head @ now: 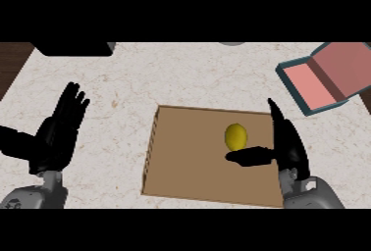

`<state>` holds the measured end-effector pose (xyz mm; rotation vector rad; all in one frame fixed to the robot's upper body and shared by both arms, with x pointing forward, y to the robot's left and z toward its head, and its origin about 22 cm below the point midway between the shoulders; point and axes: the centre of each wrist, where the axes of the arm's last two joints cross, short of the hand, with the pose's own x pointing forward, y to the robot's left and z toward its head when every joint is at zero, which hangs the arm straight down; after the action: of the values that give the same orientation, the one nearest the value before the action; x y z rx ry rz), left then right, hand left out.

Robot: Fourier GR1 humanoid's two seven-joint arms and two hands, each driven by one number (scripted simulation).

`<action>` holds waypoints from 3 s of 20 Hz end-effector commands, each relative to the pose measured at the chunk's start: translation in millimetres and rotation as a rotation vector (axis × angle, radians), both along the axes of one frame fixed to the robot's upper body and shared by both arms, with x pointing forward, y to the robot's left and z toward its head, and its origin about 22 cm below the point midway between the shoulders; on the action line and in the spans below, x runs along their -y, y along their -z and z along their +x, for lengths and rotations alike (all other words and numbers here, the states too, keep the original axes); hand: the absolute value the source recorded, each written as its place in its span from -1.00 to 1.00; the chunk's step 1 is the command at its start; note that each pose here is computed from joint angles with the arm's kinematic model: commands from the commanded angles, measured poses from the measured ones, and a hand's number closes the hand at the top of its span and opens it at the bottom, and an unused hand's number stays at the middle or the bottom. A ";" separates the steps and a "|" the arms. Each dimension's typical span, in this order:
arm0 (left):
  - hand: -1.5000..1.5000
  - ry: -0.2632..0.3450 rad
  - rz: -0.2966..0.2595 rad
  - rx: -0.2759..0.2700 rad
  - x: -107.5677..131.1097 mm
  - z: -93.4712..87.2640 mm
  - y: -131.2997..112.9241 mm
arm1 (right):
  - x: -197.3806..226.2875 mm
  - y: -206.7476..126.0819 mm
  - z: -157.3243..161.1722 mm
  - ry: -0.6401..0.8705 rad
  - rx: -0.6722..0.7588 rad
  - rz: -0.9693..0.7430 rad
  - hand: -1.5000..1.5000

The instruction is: Pick the lemon from the tray and place it in the cardboard box

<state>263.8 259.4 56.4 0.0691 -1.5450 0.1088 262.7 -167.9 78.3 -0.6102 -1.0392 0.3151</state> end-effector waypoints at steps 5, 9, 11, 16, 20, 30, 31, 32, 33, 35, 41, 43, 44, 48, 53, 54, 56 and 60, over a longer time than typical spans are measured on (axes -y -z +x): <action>0.00 -0.010 0.002 -0.003 5.9 7.1 -5.6 | 16.6 15.2 5.5 0.023 -0.076 -0.047 -1.00; 0.00 0.002 0.005 0.025 -8.6 -2.1 -11.3 | -8.2 19.1 23.4 0.040 -0.077 -0.047 -1.00; 0.00 0.005 -0.002 0.007 -10.3 -20.5 -18.0 | 7.3 39.1 11.8 0.040 -0.085 -0.049 -1.00; 0.00 0.005 -0.015 -0.002 -0.6 -10.1 -0.6 | -18.4 30.0 32.2 0.006 -0.100 -0.042 -1.00; 0.00 0.008 -0.007 0.004 1.3 17.3 -10.9 | -11.9 42.1 16.5 0.013 -0.106 -0.027 -1.00; 0.00 -0.009 -0.007 0.010 10.0 -2.3 3.0 | -8.6 56.9 8.1 -0.009 -0.123 -0.037 -1.00; 0.00 0.007 0.011 0.005 4.5 -2.2 -10.9 | -20.9 71.1 24.7 0.002 -0.112 -0.032 -1.00; 0.00 -0.002 -0.008 -0.006 20.0 1.6 12.7 | -18.1 60.1 10.6 0.001 -0.122 -0.034 -1.00; 0.00 -0.031 0.001 0.001 -0.1 12.7 3.1 | -14.9 62.5 20.4 -0.001 -0.134 -0.029 -1.00; 0.00 -0.017 0.001 -0.001 2.1 8.5 -6.3 | -29.9 63.1 13.5 -0.019 -0.127 -0.041 -1.00; 0.00 -0.007 -0.011 -0.003 17.1 -18.4 -0.7 | -8.1 57.6 19.0 -0.001 -0.106 -0.047 -1.00; 0.00 0.007 -0.005 0.003 -8.1 4.7 6.7 | -19.0 82.9 26.7 -0.018 -0.117 -0.077 1.00; 0.00 0.002 0.019 0.002 -11.0 -0.2 -8.3 | -22.6 71.9 25.6 -0.040 -0.102 -0.073 1.00; 0.00 -0.010 0.000 0.014 -0.3 -8.0 -1.7 | -39.3 82.0 20.1 -0.086 -0.053 -0.184 1.00; 0.00 0.013 -0.004 0.015 -3.2 -8.7 -8.6 | -28.3 65.4 34.3 -0.055 -0.013 -0.212 1.00; 0.00 -0.018 -0.003 0.007 2.0 -13.6 -3.4 | -21.9 77.3 8.9 -0.055 -0.014 -0.235 1.00; 0.00 -0.012 0.010 -0.007 0.6 5.5 10.5 | -23.9 46.2 16.5 -0.024 0.046 -0.284 1.00; 0.00 0.016 0.014 0.008 0.1 6.4 -14.6 | -63.8 52.7 32.4 -0.358 0.146 -0.469 1.00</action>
<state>262.6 260.5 57.0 0.0697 -1.5442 0.1024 289.2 -130.6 18.2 -0.8445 -1.1147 0.6237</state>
